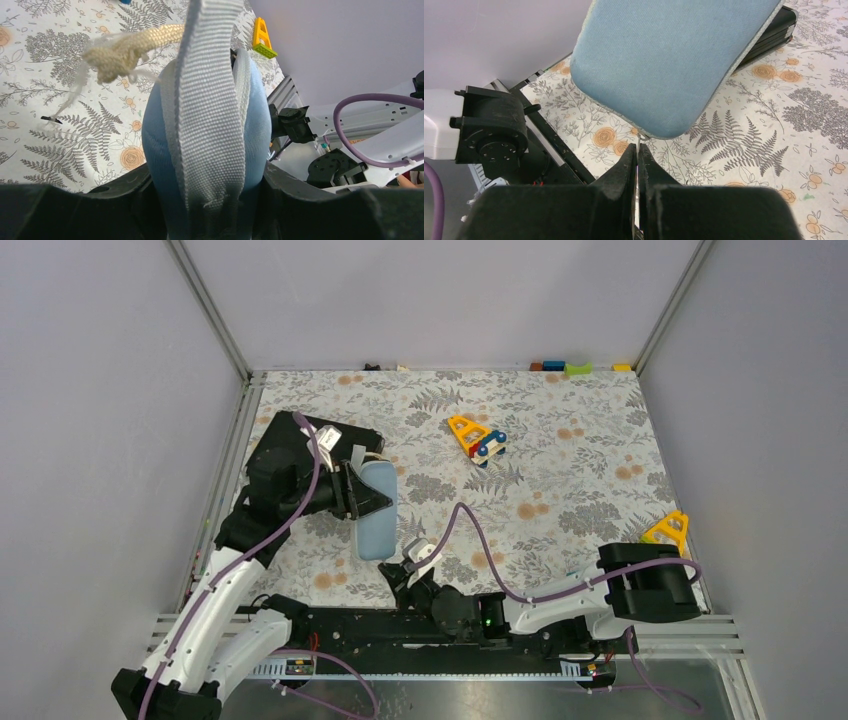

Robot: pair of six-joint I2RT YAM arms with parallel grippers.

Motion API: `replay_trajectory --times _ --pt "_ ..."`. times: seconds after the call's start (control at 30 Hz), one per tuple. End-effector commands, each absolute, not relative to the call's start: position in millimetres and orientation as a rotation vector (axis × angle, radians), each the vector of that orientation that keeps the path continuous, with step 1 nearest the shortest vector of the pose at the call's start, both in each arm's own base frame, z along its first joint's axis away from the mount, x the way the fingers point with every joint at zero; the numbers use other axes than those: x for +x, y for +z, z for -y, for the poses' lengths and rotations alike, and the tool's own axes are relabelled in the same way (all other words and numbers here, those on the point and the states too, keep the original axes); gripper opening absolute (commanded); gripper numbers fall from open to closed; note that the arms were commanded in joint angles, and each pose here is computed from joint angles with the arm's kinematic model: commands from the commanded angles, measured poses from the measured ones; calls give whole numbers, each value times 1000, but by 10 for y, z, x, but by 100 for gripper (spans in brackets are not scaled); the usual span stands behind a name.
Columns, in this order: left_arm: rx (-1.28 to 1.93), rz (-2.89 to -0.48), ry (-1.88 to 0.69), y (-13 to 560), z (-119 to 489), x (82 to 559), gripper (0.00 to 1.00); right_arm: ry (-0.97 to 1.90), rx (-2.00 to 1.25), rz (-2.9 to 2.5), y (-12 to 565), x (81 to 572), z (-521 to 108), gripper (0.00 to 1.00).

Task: Open the umbrella

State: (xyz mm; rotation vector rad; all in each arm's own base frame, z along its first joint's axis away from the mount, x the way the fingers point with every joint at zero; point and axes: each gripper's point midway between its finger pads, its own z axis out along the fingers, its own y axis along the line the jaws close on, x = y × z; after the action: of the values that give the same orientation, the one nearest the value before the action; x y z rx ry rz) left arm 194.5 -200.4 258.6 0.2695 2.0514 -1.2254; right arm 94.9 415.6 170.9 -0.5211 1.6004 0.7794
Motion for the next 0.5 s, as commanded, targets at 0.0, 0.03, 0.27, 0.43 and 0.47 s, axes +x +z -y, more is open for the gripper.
replay_trajectory --times 0.0,0.03,0.27,0.43,0.47 --pt "250 -1754 -987 3089 1807 2455 0 1050 -523 -1515 2222 510 -4530 0" --pt "248 -1753 -984 3088 1801 2454 0 1054 -518 -1512 2246 510 -4547 0" --pt "233 -1736 -967 3113 1766 2447 0 1023 -395 -1505 2303 644 -4540 0" --pt "220 -1729 -961 3122 1752 2454 0 1024 -350 -1481 2404 682 -4572 0" --pt "216 -1728 -961 3122 1749 2456 0 1027 -359 -1480 2416 666 -4605 0"
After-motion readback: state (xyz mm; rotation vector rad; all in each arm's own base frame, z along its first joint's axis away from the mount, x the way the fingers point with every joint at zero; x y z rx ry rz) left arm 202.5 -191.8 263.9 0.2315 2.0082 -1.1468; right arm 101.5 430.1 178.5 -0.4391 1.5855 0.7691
